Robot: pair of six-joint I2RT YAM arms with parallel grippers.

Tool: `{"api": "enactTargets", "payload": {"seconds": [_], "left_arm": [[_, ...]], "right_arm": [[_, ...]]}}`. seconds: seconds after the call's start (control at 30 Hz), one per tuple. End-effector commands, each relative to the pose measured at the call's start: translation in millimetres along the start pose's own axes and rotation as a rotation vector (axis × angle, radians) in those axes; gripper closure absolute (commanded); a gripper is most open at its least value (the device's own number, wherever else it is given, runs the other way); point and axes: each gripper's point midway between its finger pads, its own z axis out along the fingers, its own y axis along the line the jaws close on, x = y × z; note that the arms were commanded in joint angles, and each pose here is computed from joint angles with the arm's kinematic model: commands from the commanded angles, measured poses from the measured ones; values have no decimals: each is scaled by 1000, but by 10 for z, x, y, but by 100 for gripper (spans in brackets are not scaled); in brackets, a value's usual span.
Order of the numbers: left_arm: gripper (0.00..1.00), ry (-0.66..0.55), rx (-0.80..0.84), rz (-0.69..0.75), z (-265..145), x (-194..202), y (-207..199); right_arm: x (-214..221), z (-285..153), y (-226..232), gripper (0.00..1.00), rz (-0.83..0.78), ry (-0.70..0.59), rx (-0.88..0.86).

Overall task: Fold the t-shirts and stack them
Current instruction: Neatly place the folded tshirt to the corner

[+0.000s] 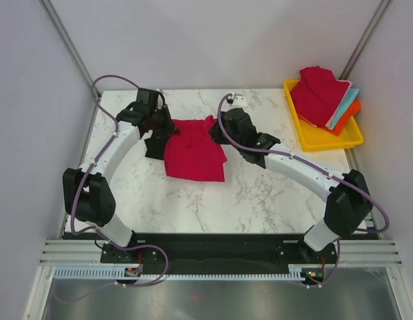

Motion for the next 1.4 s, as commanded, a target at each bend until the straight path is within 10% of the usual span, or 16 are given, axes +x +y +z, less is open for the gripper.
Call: {"api": "enactTargets", "payload": {"seconds": [0.0,1.27,1.37], "left_arm": [[98,-84,-25,4,-379,-379,52],[98,-21,-202,-108,567,-1236,1012],[36,-7,-218,-102,777,-1269,1134]], "right_arm": [[-75,116,279,100,-21,-20,-4],[135,1476,303,99,-197,-35,166],[182,1656,111,39,-183,-16,194]]}}
